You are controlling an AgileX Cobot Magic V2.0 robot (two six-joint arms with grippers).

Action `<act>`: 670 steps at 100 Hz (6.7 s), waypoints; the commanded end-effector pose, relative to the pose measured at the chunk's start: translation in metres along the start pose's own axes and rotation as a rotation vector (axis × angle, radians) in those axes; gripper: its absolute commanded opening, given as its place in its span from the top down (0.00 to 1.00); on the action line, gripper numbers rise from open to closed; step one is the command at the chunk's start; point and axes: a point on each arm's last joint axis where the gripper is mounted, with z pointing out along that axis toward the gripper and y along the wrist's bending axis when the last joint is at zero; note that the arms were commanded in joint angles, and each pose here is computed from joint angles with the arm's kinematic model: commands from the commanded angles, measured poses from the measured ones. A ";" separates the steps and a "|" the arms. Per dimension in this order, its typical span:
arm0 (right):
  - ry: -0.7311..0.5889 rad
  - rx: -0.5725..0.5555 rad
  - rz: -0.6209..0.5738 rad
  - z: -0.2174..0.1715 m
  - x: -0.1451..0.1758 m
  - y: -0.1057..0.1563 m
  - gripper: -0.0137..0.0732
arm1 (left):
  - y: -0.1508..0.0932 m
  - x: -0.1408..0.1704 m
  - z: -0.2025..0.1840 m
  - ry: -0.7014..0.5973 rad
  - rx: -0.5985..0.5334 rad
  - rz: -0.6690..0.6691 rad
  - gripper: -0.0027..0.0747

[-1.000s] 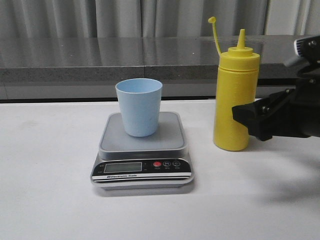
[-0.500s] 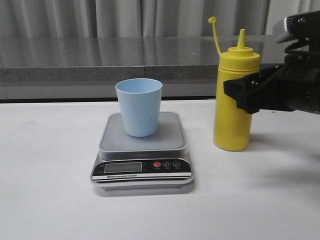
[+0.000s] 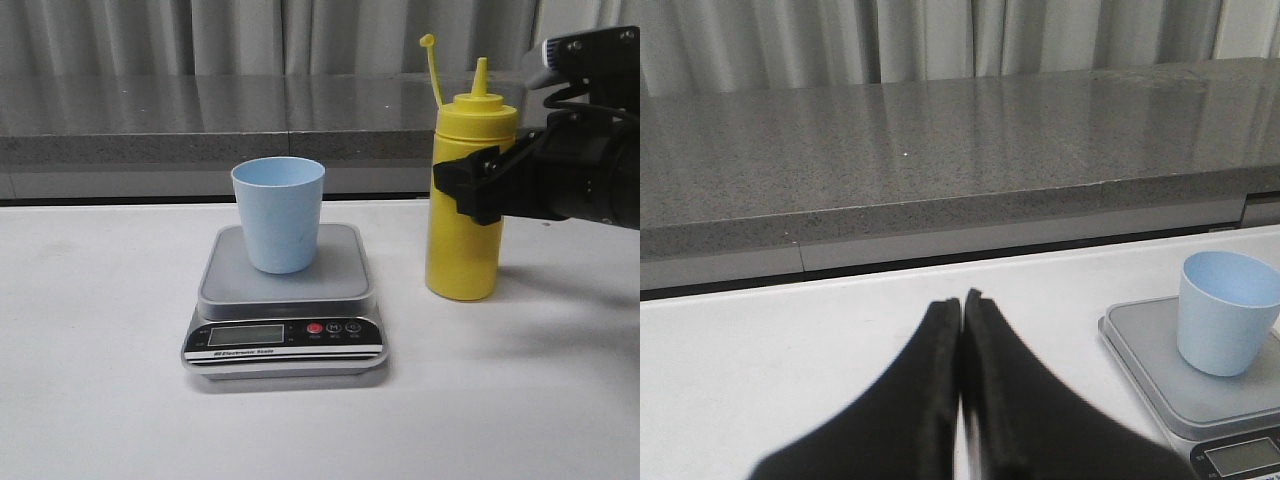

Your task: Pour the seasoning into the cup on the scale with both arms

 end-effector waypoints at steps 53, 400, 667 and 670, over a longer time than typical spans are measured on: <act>-0.136 -0.020 -0.004 0.017 -0.017 -0.002 0.33 | 0.000 -0.014 -0.002 -0.092 -0.003 -0.006 0.99; 0.409 -0.143 -1.677 0.073 -0.129 0.066 0.53 | 0.000 -0.014 -0.002 -0.092 -0.003 -0.006 0.99; -0.099 -0.107 -0.102 0.014 -0.046 0.002 0.54 | 0.000 -0.014 -0.002 -0.092 -0.003 -0.006 0.99; -0.101 -0.109 -0.101 0.014 -0.045 0.002 0.54 | 0.000 -0.014 -0.002 -0.092 -0.003 -0.006 0.99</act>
